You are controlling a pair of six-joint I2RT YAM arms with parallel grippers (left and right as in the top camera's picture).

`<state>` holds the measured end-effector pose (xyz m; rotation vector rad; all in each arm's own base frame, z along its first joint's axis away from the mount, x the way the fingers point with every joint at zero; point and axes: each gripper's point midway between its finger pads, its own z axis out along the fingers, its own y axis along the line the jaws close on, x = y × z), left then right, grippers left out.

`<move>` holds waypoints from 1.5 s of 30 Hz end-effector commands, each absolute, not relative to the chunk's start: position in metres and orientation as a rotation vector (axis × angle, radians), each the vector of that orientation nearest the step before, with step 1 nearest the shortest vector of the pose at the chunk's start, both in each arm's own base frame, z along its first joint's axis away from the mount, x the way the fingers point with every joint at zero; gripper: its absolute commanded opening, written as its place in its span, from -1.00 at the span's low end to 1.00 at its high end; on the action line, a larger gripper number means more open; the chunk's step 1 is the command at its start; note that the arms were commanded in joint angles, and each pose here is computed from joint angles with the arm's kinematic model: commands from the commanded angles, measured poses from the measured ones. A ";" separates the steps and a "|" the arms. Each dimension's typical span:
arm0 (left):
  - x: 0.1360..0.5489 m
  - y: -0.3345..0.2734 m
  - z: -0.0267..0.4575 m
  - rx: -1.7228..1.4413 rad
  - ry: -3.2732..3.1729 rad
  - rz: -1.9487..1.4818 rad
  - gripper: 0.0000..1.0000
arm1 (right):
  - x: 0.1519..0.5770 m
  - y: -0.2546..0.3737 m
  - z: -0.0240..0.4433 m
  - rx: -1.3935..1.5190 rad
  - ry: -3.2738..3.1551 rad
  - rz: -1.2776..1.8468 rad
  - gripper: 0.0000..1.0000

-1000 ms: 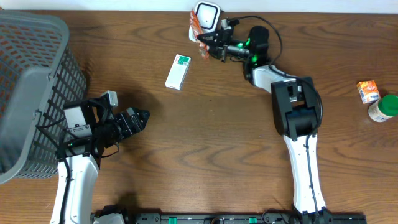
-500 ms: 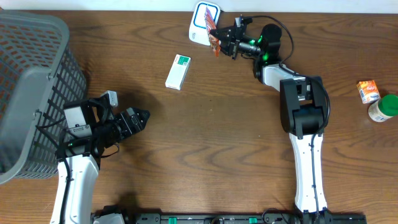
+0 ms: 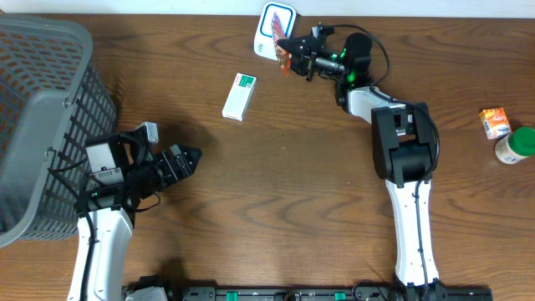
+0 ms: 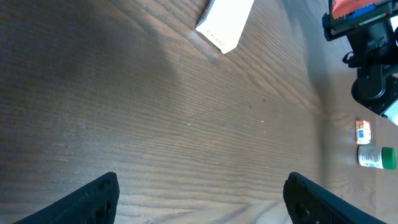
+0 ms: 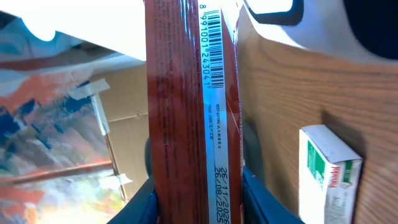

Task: Scan the item barcode
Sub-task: 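Hold the bar's barcode side in front of the scanner, then carry the bar right and drop it near the right edge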

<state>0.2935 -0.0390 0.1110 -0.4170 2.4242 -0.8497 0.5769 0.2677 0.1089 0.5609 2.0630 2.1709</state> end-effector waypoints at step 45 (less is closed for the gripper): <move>0.295 -0.035 0.112 -0.402 2.416 -0.818 0.72 | 0.497 0.274 0.296 -0.434 1.693 2.064 -0.95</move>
